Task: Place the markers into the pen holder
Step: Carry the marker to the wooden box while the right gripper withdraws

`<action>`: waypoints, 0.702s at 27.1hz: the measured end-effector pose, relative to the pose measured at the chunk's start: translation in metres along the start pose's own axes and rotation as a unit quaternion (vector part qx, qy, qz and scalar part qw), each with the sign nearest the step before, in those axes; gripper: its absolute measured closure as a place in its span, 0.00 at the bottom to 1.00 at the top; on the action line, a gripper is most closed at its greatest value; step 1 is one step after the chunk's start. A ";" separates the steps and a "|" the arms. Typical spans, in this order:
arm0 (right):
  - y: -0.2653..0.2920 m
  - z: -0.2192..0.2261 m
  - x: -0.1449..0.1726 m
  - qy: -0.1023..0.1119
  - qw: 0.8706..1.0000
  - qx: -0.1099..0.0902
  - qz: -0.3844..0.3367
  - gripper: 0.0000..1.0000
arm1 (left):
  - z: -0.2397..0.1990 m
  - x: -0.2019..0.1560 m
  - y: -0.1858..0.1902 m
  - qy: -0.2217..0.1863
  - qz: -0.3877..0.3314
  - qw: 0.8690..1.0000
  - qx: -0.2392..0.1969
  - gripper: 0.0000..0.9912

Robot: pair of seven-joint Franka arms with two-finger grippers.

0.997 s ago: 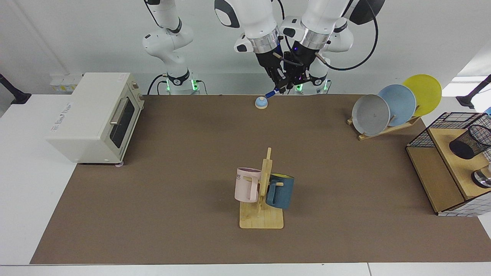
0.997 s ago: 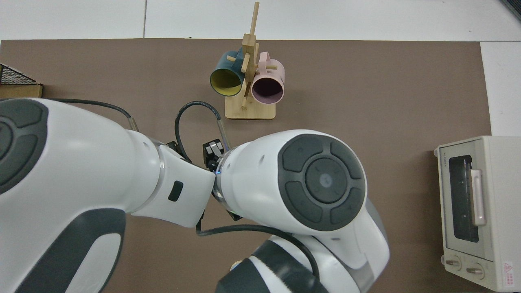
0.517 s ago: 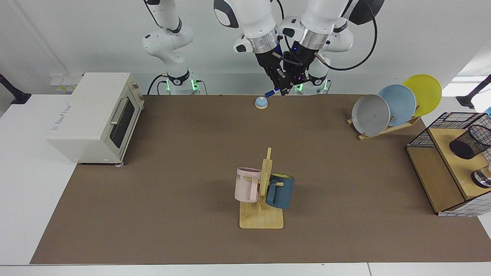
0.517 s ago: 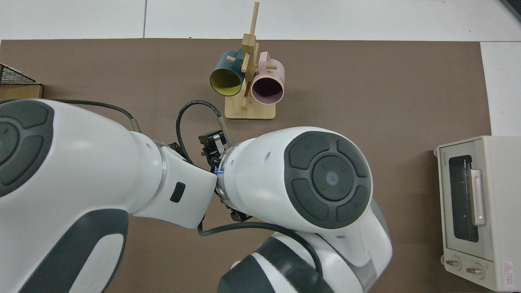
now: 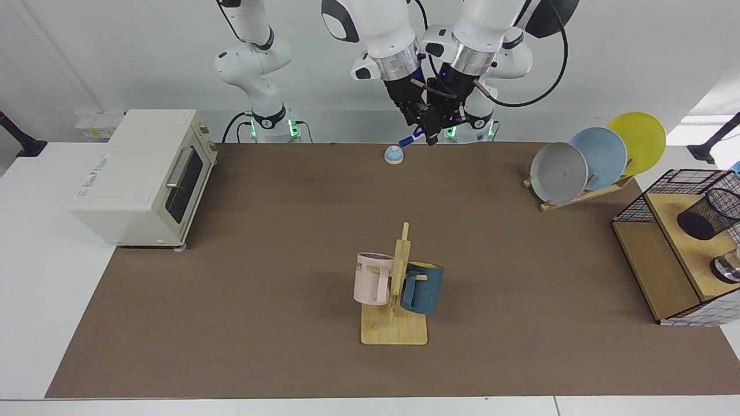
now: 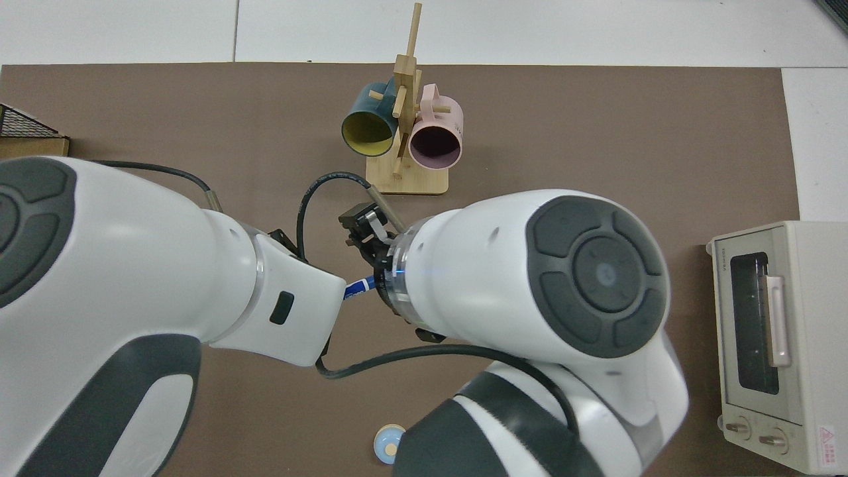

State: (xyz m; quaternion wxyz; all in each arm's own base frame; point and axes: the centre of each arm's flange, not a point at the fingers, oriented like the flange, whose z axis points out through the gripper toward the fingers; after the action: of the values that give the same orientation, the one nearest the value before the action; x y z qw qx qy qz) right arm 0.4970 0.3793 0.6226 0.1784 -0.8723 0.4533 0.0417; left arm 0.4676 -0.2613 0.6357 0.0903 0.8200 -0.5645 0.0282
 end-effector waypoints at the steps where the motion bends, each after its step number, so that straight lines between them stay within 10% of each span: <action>1: 0.003 -0.002 0.007 0.002 1.000 -0.003 -0.009 0.00 | 0.000 -0.001 -0.001 0.000 -0.001 1.000 0.000 0.84; 19: 0.057 -0.029 0.164 0.029 0.968 -0.089 -0.232 0.00 | -0.013 -0.023 -0.022 -0.006 -0.027 0.999 0.024 0.84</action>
State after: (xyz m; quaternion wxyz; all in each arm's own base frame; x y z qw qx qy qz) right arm 0.5446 0.2121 0.5962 0.0917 -0.9669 0.2375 0.0139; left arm 0.4806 -0.2299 0.6423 0.0676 0.8372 -0.5417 0.0341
